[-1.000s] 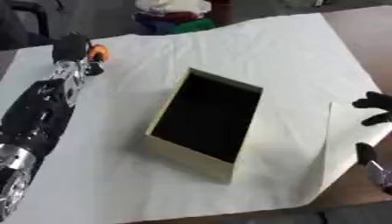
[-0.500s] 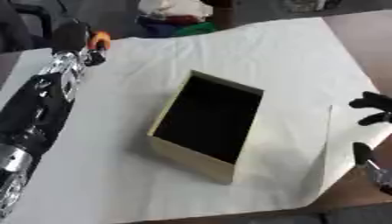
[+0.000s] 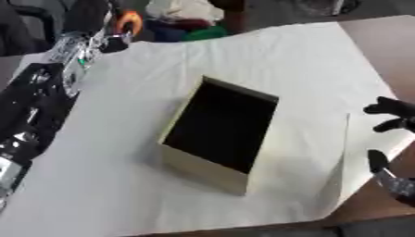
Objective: Pick up objects on the table and place them in the box.
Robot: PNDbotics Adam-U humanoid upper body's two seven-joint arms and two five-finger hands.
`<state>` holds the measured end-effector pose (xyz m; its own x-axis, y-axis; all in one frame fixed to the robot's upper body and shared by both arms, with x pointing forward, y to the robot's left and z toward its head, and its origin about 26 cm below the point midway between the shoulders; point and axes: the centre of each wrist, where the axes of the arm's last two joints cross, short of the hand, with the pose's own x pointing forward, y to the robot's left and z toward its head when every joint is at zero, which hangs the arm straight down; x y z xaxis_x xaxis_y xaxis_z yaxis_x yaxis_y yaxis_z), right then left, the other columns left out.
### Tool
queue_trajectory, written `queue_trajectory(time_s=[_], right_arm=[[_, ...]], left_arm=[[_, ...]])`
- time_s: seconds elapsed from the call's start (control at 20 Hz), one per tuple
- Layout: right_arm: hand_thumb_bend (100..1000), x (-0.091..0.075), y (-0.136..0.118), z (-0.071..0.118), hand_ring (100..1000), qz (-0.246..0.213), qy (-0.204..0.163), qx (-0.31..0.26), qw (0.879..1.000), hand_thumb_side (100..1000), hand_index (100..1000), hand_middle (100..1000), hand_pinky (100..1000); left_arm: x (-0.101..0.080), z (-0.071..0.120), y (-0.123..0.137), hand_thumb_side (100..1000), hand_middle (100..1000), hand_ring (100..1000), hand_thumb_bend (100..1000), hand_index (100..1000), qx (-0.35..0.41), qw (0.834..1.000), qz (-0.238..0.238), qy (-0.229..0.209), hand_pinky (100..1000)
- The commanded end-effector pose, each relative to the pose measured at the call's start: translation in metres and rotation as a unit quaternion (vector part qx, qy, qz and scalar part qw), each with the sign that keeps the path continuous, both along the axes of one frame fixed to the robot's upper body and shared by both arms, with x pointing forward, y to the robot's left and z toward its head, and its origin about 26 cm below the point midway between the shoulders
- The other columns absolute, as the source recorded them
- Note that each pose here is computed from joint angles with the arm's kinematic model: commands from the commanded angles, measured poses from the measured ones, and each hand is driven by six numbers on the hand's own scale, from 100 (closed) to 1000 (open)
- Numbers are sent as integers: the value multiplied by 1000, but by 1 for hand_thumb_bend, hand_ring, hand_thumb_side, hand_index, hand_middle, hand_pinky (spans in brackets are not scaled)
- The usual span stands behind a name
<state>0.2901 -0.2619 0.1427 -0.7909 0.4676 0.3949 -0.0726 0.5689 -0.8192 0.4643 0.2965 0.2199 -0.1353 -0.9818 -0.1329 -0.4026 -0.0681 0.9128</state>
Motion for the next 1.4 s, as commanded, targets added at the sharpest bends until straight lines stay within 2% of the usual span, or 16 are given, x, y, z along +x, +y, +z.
queue_trajectory(time_s=[0.05, 0.3, 0.6, 0.8, 0.85, 1.0, 1.1, 1.3, 1.4], right_arm=[[100, 0, -3, 5, 888, 2, -9, -6, 1000, 318, 983, 813, 680], [100, -1, -3, 4, 888, 3, -7, -7, 1000, 318, 983, 813, 681], [100, 0, -2, 5, 888, 4, -8, -7, 1000, 319, 983, 813, 680], [100, 0, -2, 5, 888, 4, -8, -7, 1000, 319, 983, 813, 680], [100, 0, -2, 5, 888, 5, -8, -8, 1000, 318, 983, 813, 681], [100, 0, -1, 6, 888, 9, -10, -9, 1000, 319, 983, 813, 681], [100, 0, -1, 6, 888, 9, -9, -9, 1000, 319, 983, 813, 681], [100, 0, -1, 6, 888, 9, -9, -8, 1000, 320, 983, 813, 680], [100, 0, -1, 7, 888, 10, -9, -8, 1000, 320, 983, 813, 680]], left_arm=[[-10, 21, -16, 274, 365, 443, 100, 469, 46, 997, -58, -11, 594], [-27, 25, -50, 284, 369, 445, 100, 471, 93, 983, -159, 0, 598], [-50, 35, -74, 292, 378, 448, 100, 481, 109, 960, -256, 14, 600], [-68, 47, -78, 292, 378, 448, 100, 481, 109, 953, -283, 19, 600], [-73, 49, -81, 307, 402, 466, 100, 508, 108, 952, -285, 20, 615], [-86, 27, -96, 308, 416, 474, 100, 523, 113, 935, -329, 66, 623], [-86, 10, -104, 309, 428, 482, 100, 537, 119, 923, -349, 109, 629], [-83, -7, -113, 306, 459, 501, 100, 570, 129, 909, -358, 167, 643], [-81, -13, -115, 307, 496, 529, 100, 618, 137, 904, -358, 190, 662]])
